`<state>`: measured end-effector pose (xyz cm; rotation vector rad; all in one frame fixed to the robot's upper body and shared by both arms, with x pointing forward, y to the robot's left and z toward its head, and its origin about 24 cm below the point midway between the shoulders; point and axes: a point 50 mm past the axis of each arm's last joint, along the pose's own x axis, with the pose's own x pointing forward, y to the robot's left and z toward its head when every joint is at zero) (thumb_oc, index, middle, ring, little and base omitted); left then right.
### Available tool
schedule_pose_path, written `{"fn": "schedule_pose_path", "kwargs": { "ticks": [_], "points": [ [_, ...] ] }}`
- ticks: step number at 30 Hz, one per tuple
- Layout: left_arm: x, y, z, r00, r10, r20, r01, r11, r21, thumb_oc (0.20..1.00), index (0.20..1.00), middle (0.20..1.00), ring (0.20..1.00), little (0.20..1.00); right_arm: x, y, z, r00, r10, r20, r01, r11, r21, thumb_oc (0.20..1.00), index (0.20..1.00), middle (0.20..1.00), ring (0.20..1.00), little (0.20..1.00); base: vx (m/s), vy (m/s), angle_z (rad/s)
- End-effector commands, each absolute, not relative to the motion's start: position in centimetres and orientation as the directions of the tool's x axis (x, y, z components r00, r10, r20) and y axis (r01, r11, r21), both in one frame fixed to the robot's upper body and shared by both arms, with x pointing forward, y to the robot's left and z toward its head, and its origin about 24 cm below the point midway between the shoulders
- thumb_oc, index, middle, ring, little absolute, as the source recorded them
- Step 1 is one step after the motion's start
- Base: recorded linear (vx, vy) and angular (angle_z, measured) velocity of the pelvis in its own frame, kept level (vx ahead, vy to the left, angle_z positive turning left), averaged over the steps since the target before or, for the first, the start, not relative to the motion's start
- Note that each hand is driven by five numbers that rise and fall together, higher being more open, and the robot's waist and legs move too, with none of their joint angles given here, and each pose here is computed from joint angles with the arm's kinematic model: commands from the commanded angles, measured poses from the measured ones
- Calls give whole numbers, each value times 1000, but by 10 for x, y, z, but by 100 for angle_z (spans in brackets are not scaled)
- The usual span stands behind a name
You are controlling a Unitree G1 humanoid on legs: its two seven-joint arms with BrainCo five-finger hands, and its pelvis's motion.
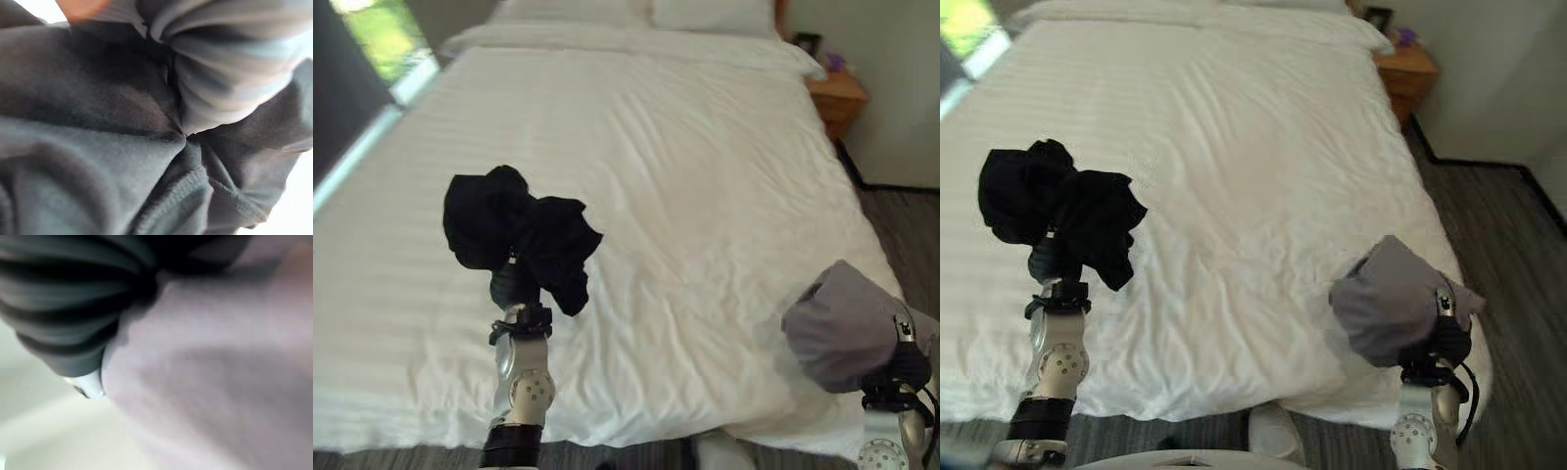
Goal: Pick up bed clothes into laundry basket.
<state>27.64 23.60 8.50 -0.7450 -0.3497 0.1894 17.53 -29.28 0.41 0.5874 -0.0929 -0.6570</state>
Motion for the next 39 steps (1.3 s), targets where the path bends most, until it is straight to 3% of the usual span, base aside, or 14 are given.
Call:
{"fn": "schedule_pose_path", "kwargs": {
  "ticks": [1, 9, 15, 27, 39],
  "points": [
    [284, 236, 130, 875, 207, 438, 90, 820, -566, 200, 200, 200, 200, 200, 182, -310, 48, 738, -662, 127, 479, 648, 592, 200, 200, 200, 200, 200, -158, -69, -62],
    [261, 260, 116, 875, 259, 409, 36, 808, -588, 200, 200, 200, 200, 200, 219, -287, 65, 805, -564, 186, 360, 712, 603, 200, 200, 200, 200, 200, -198, -185, -193],
    [242, 281, 113, 848, 339, 407, -38, 805, -592, 200, 200, 200, 200, 200, 221, -287, 73, 834, -506, 220, 315, 764, 564, 200, 200, 200, 200, 200, -19, -412, -56],
    [239, 260, 88, 883, 310, 353, -17, 772, -635, 200, 200, 200, 200, 200, 233, -299, 84, 846, -464, 263, 296, 818, 493, 200, 200, 200, 200, 200, -43, -308, -51],
    [240, 252, 85, 900, 264, 346, 8, 784, -620, 200, 200, 200, 200, 200, 221, -298, 66, 844, -495, 206, 344, 795, 500, 200, 200, 200, 200, 200, -43, 39, -36]
  ]
}}
